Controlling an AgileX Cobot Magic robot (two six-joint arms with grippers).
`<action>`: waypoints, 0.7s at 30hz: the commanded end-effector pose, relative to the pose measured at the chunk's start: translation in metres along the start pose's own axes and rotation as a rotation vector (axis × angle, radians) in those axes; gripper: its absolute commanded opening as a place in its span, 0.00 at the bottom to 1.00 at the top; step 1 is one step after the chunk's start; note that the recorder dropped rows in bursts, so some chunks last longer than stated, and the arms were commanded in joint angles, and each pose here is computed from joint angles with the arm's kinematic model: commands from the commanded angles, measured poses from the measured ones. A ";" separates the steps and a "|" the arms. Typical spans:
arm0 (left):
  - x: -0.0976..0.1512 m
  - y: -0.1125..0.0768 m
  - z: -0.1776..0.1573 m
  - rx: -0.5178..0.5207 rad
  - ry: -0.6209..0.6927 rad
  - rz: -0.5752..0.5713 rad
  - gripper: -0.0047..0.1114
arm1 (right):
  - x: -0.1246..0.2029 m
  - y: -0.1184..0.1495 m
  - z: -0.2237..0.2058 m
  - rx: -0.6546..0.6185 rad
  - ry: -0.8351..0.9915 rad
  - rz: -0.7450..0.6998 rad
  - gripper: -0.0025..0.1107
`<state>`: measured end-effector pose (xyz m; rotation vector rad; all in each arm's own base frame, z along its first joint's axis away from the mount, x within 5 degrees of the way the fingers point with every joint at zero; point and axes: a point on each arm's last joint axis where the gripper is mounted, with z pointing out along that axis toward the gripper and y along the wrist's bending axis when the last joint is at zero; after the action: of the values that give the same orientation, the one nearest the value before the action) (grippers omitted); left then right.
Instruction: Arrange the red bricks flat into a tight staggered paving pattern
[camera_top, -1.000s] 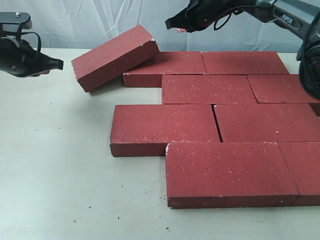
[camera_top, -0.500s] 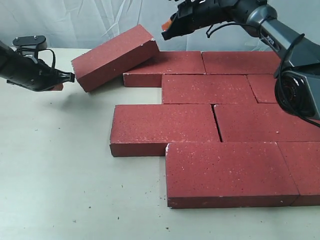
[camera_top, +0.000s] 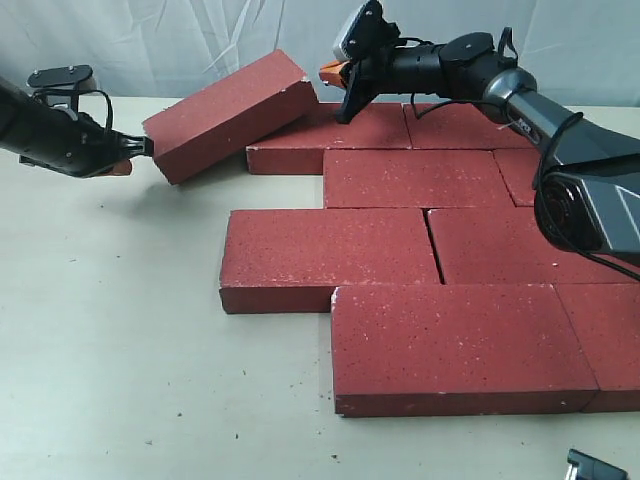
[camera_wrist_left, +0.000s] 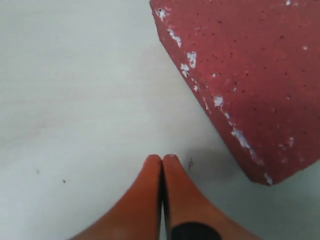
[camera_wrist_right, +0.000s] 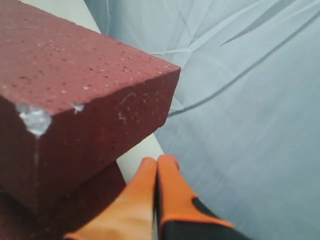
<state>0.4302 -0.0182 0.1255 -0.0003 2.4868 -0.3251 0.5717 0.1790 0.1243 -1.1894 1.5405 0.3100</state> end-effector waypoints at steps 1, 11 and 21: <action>0.000 -0.001 0.003 0.016 0.005 0.001 0.04 | -0.003 -0.002 -0.001 0.003 -0.025 -0.020 0.02; 0.002 -0.017 0.026 0.072 0.036 0.028 0.04 | -0.013 0.014 0.010 -0.038 -0.068 -0.068 0.02; -0.007 -0.019 0.017 0.066 0.021 0.103 0.04 | -0.032 0.019 0.001 -0.156 -0.099 -0.116 0.02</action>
<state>0.4425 -0.0391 0.1086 0.1363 2.5123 -0.3699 0.5585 0.2022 0.1215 -1.3019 1.4277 0.3998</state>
